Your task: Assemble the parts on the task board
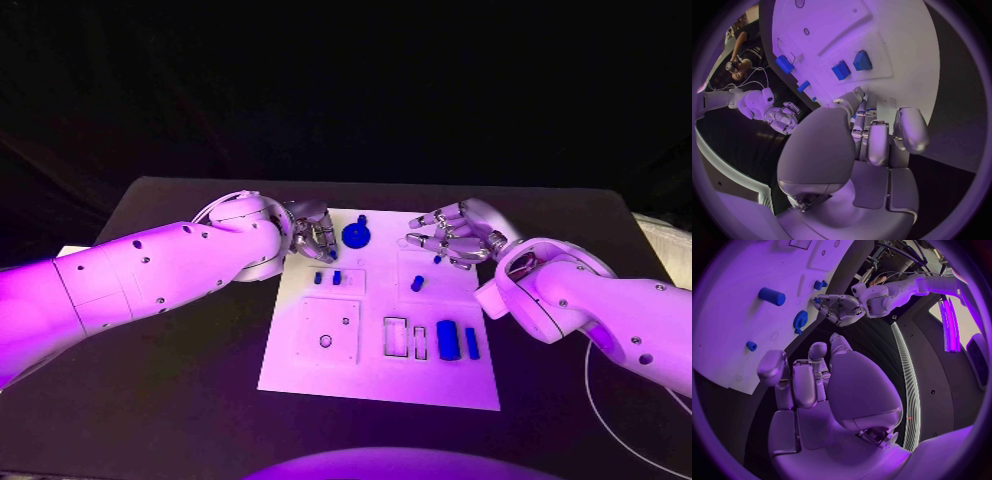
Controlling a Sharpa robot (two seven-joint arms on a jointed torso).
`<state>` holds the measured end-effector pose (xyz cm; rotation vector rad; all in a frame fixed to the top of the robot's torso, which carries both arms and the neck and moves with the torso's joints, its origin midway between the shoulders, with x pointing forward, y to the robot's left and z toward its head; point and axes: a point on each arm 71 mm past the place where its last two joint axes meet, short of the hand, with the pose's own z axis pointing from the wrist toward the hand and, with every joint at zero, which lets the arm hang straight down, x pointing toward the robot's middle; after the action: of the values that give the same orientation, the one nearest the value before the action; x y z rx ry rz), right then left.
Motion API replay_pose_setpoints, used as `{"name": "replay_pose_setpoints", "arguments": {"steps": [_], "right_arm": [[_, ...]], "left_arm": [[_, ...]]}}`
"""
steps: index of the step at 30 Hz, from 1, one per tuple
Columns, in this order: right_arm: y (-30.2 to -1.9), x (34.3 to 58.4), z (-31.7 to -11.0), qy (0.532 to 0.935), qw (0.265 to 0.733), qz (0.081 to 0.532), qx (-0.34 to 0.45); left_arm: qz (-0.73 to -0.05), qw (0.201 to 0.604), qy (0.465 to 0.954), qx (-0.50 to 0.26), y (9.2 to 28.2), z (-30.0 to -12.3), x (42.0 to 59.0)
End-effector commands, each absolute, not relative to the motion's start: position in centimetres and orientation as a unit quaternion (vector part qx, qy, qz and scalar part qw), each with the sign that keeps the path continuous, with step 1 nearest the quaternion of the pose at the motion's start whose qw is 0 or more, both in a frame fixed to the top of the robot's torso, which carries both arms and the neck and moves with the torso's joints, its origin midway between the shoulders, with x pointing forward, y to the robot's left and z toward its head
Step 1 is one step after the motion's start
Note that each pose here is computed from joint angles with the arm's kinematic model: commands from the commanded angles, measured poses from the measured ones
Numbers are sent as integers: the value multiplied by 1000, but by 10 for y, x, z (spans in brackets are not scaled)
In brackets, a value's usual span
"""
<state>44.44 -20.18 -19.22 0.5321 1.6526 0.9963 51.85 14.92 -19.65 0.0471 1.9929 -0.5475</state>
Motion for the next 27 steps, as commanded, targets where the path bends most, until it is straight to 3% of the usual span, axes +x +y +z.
{"name": "replay_pose_setpoints", "arguments": {"steps": [1,27], "right_arm": [[-200,444,-192,696,538,423,217],[-205,446,-194,698,541,415,220]], "left_arm": [[-226,502,834,26,148,-199,517],[-227,503,834,13,154,-198,517]]}}
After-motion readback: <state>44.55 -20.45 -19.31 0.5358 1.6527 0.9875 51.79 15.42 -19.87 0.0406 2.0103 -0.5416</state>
